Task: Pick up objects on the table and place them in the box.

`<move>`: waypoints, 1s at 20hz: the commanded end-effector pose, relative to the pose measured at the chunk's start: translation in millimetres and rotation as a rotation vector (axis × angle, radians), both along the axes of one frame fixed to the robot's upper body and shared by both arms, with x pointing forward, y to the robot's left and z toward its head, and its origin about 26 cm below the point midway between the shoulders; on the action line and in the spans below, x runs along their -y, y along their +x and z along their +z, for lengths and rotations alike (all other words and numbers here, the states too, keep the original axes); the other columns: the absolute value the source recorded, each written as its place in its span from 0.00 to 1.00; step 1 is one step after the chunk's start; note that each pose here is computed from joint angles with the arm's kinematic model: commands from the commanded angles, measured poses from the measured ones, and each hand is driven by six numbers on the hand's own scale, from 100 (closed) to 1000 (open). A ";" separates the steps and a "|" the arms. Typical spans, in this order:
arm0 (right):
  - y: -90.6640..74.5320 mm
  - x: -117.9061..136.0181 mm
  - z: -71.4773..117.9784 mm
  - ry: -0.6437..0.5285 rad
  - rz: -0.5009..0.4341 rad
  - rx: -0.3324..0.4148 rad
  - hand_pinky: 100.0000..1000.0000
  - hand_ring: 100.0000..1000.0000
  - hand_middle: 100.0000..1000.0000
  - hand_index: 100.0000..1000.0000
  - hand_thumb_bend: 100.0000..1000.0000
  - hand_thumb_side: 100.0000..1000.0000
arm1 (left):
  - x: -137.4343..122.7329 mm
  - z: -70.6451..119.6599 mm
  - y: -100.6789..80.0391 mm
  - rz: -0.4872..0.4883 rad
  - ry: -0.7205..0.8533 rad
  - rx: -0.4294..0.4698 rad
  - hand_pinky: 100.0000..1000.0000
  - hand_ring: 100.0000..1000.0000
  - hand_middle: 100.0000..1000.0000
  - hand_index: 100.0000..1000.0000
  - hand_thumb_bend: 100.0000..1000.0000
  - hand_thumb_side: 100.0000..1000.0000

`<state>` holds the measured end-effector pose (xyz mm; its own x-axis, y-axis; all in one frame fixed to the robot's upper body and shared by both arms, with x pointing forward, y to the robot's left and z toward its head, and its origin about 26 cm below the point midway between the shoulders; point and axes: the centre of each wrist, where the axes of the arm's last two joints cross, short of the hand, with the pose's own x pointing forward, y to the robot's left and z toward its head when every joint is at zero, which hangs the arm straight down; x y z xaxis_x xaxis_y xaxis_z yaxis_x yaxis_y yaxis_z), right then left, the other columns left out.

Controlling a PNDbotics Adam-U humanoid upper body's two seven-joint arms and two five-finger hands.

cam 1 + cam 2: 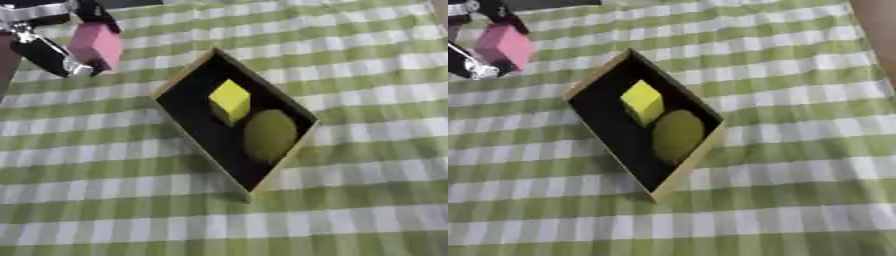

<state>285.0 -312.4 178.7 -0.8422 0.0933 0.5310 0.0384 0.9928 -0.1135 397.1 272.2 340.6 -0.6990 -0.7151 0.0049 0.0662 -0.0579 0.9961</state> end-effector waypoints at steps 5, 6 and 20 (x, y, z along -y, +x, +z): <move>-2.0 5.5 7.0 -0.006 -0.007 0.011 0.93 1.00 0.48 0.87 0.00 0.58 | 61.5 13.1 -19.4 -0.211 0.041 0.008 0.80 0.75 0.59 0.78 0.02 0.00; -2.0 5.9 7.5 -0.005 -0.008 0.011 0.93 1.00 0.48 0.87 0.00 0.58 | 69.9 12.1 -22.0 -0.239 0.052 0.005 0.80 0.75 0.59 0.78 0.02 0.00; -3.0 8.7 7.4 0.014 -0.025 0.010 0.93 1.00 0.48 0.87 0.00 0.58 | 127.7 -21.4 -6.5 -0.295 0.175 -0.001 0.80 0.75 0.60 0.78 0.12 0.00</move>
